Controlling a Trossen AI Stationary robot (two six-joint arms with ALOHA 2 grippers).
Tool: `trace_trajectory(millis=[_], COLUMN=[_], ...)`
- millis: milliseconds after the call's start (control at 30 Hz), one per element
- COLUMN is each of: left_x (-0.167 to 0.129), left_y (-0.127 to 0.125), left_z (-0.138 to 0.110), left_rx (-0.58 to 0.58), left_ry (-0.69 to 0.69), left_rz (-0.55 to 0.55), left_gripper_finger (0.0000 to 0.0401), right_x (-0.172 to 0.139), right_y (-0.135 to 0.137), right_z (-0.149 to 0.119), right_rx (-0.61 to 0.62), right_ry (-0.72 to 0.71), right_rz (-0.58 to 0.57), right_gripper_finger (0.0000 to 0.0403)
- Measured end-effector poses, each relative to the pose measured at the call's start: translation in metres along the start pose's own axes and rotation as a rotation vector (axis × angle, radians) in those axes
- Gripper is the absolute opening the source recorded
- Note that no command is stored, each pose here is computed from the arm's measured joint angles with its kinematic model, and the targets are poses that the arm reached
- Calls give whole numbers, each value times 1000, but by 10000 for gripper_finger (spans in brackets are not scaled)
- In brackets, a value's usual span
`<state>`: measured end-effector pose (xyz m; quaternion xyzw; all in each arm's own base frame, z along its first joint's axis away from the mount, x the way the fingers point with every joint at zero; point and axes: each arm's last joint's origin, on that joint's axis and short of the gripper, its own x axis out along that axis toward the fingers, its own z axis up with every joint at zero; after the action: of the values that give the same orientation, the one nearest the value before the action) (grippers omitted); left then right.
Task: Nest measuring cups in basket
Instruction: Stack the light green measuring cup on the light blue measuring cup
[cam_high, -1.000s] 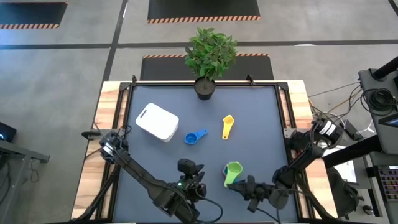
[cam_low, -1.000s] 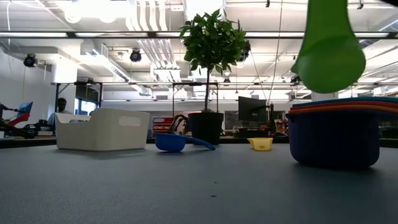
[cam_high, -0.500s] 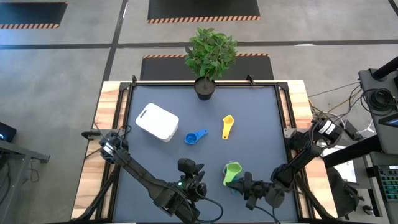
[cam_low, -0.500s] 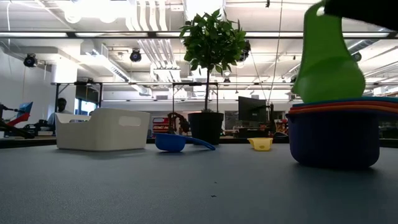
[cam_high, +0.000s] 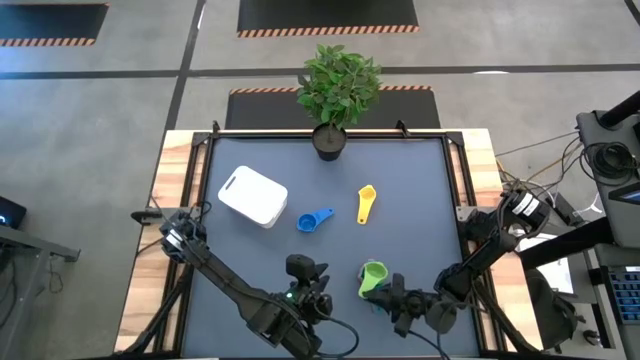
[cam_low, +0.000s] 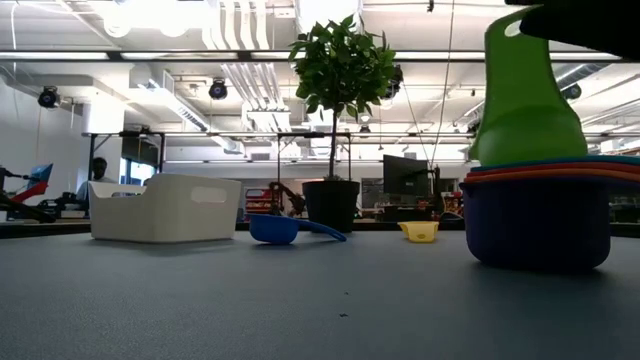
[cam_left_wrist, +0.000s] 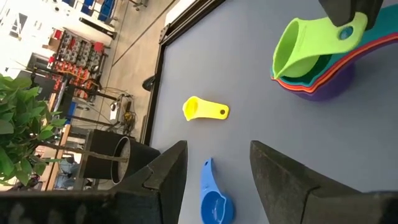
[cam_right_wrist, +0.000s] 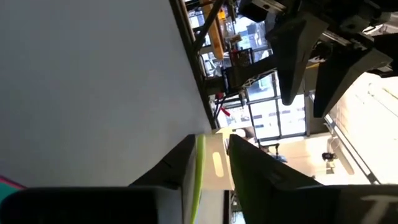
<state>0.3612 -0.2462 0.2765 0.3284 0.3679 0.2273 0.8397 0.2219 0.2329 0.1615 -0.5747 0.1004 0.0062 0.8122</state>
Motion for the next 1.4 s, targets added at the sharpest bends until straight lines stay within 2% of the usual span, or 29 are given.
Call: trace_trajectory(millis=[133,367,433,567,633,700,833,933,1067,1200,1400], left_x=[0,0,0,0,0,1,9,17,35,60,94], left_y=[0,0,0,0,-1,-4,-20,-37,-62,-72,-67], left_z=[0,0,0,0,0,-1,-6,-12,-21,-25,-30], left_rx=[0,13,14,12,6,-8,-11,7,18,-22,-89], left_ry=[0,0,0,0,4,14,24,22,-24,-90,-112], left_rz=[0,0,0,-4,-21,-59,-146,-256,-418,-527,-546], left_gripper_finger=[157,157,157,157,157,155,137,110,55,6,1], right_x=[-5,-14,-17,-35,-47,-56,-70,-77,-83,-88,-89], right_y=[0,-5,-7,-22,-35,-46,-52,-51,-43,-33,-21], right_z=[5,22,27,48,57,58,49,33,6,-12,-23], right_rx=[-5,62,69,2,99,263,519,708,931,1000,1026], right_ry=[-21,-46,-36,39,14,-32,-53,3,152,320,445], right_rz=[3,-19,-39,-134,-153,-148,-77,11,194,297,394], right_gripper_finger=[101,104,105,98,90,78,46,18,9,9,9])
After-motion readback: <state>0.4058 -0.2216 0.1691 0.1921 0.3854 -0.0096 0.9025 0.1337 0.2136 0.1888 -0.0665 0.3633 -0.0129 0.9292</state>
